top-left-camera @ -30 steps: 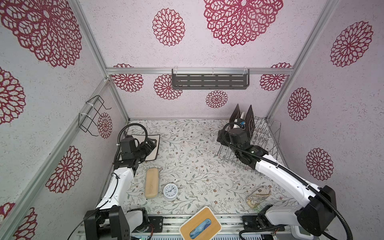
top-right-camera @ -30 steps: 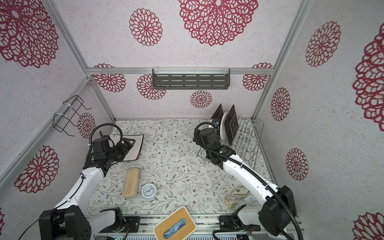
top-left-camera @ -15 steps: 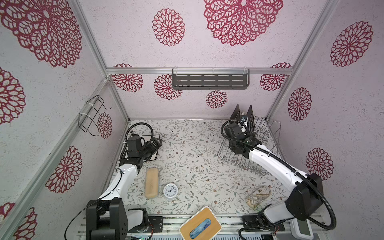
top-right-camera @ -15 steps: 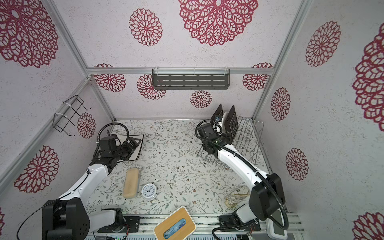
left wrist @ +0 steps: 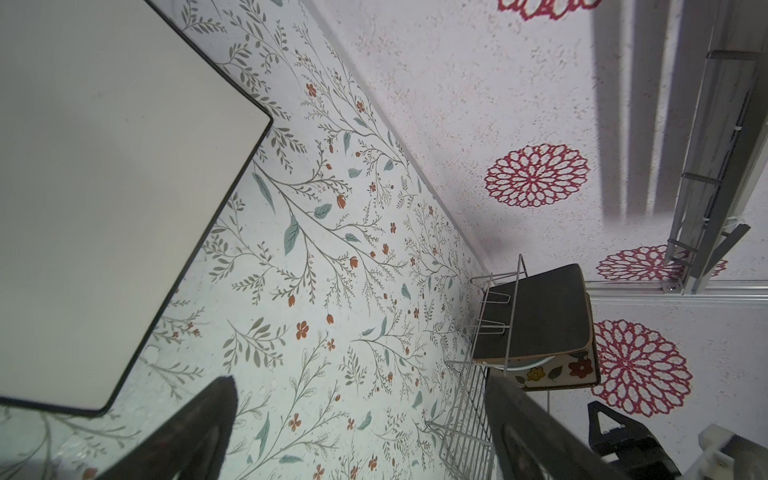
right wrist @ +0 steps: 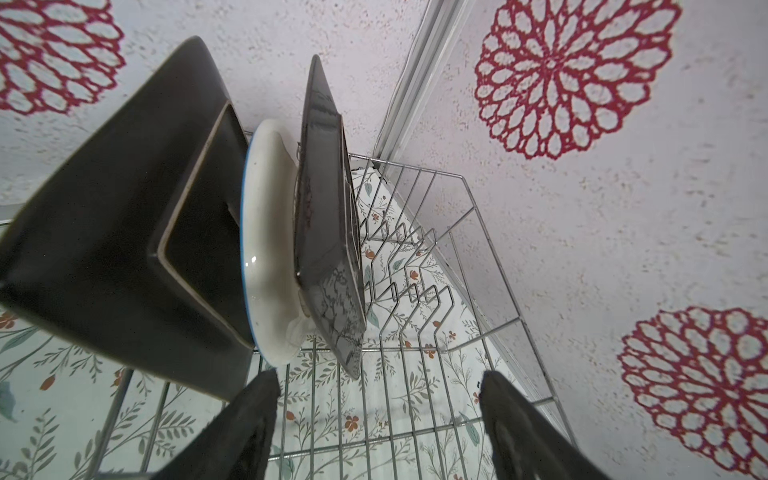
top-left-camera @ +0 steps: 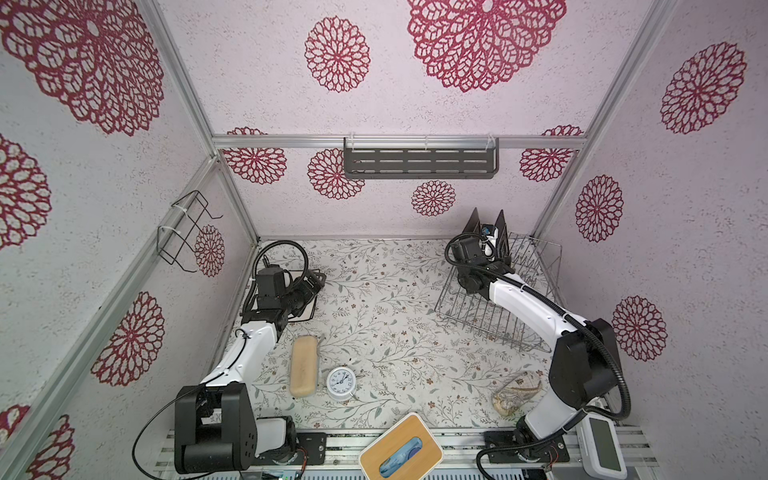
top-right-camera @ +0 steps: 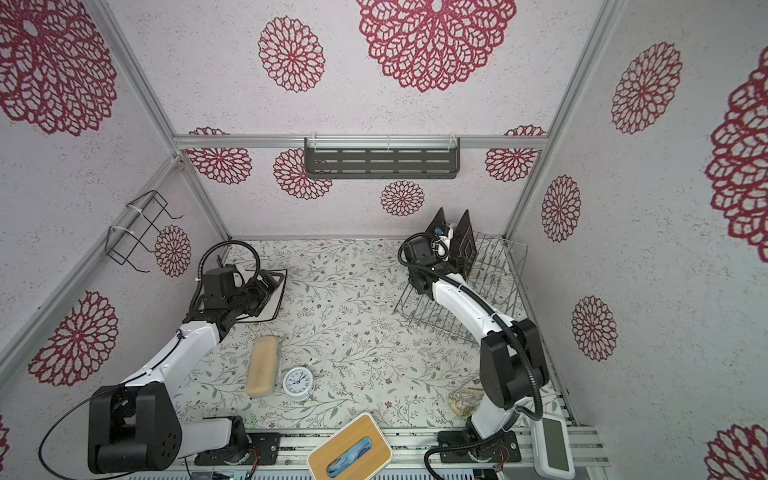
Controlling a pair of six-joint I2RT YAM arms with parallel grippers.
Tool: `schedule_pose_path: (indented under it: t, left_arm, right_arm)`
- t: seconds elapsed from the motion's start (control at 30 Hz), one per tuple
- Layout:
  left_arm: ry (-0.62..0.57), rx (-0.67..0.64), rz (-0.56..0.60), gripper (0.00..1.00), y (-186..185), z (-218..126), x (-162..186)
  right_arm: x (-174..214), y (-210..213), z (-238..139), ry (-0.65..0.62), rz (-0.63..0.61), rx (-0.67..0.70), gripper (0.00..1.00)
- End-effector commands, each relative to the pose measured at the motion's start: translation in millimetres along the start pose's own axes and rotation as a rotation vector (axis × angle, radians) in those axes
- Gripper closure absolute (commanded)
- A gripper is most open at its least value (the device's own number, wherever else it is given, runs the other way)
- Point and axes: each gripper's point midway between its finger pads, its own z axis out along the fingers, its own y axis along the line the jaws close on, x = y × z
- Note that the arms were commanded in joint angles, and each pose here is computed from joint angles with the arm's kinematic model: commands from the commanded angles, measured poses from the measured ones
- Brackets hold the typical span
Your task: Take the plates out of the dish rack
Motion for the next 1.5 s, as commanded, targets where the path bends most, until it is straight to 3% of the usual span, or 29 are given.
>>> schedule_pose_path:
  t: [0.0, 0.7, 1.47]
  left_arm:
    - [-0.018, 0.052, 0.027, 0.03, -20.4, 1.2, -8.6]
    - [0.021, 0.06, 0.022, 0.03, -28.5, 16.8, -2.7]
    - [0.05, 0.049, 0.036, 0.03, -27.7, 21.7, 6.9]
  right_arm:
    - [-19.1, -5.4, 5.8, -0.039, 0.008, 0.05, 0.23]
    - [-10.7, -0.2, 57.9, -0.022, -0.018, 0.09, 0.38]
    - [-15.0, 9.4, 79.7, -0.037, -0.03, 0.069, 0.57]
